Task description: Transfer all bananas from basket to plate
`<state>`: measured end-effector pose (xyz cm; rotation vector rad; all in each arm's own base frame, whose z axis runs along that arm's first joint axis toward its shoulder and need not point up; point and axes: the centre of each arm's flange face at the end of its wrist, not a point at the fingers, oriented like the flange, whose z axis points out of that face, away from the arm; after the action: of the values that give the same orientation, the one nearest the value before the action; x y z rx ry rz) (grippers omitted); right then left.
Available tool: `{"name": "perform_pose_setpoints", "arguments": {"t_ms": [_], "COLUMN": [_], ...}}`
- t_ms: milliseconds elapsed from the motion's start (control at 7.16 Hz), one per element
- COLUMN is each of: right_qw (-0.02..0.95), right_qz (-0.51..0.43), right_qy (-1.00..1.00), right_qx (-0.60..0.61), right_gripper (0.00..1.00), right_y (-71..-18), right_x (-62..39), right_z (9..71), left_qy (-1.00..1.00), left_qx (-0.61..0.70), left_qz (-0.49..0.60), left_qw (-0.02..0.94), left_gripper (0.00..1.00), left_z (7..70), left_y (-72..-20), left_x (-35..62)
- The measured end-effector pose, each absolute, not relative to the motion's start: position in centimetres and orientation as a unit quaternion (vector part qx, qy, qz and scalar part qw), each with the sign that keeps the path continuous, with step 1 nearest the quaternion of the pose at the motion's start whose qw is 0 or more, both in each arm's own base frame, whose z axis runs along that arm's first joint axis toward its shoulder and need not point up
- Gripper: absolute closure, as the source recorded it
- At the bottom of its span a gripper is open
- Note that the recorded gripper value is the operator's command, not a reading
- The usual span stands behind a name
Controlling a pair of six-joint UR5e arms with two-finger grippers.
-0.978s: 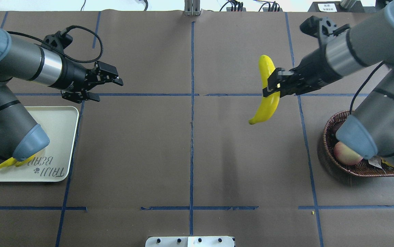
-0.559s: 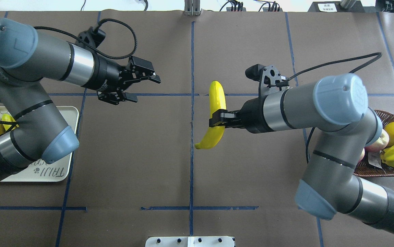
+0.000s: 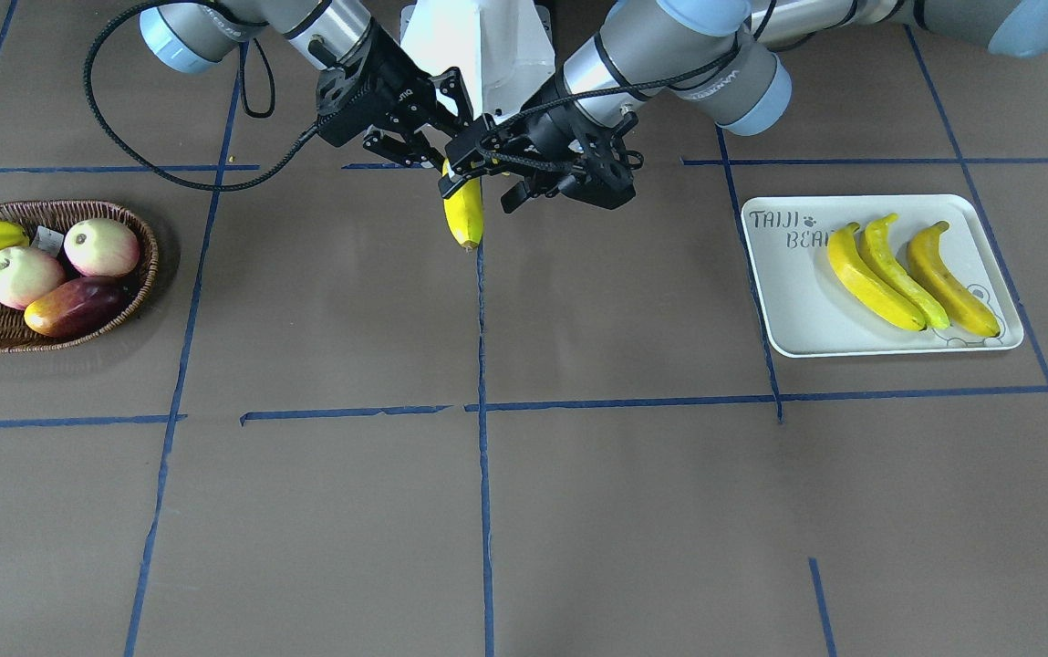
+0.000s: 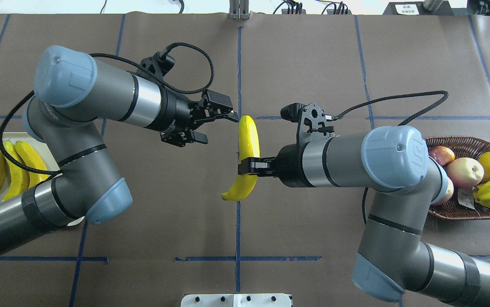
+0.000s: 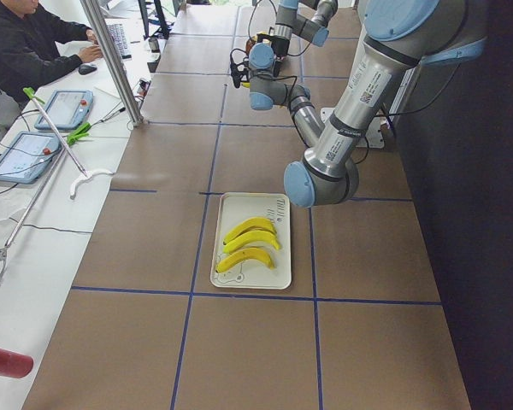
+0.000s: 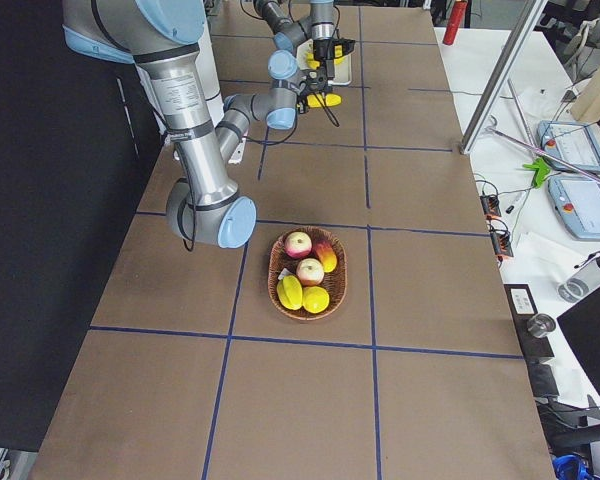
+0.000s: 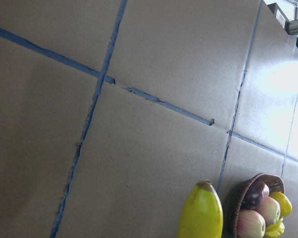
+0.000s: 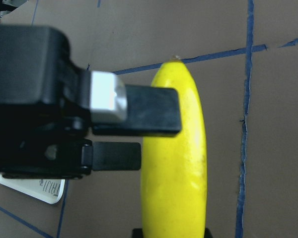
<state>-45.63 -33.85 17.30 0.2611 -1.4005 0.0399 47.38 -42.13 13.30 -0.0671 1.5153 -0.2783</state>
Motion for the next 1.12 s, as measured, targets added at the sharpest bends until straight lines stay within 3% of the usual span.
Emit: {"name": "perform_pose_setpoints", "arguments": {"t_ms": [140, 279, 419, 1117], "right_qw": [0.756, 0.755, 0.753, 0.745], "right_qz": [0.018, 0.017, 0.016, 0.026], "right_qy": [-0.643, -0.644, -0.646, -0.656], "right_qx": [0.12, 0.121, 0.122, 0.119], "right_gripper": [0.96, 0.41, 0.0, 0.0], "right_y": [-33.8, -33.8, -33.7, -33.3], "right_x": [-45.6, -45.5, -45.2, -43.1], "right_z": [17.2, 17.1, 16.9, 15.9], "left_qy": [0.684, 0.682, 0.68, 0.659], "left_qx": [-0.028, -0.027, -0.026, -0.031], "left_qz": [-0.128, -0.13, -0.131, -0.149], "left_qw": [0.718, 0.719, 0.721, 0.737], "left_gripper": [0.99, 1.0, 1.0, 1.0], "left_z": [13.2, 13.3, 13.6, 16.0], "left_y": [-41.9, -41.9, -42.0, -44.6], "left_x": [48.2, 48.8, 49.0, 46.9]}}
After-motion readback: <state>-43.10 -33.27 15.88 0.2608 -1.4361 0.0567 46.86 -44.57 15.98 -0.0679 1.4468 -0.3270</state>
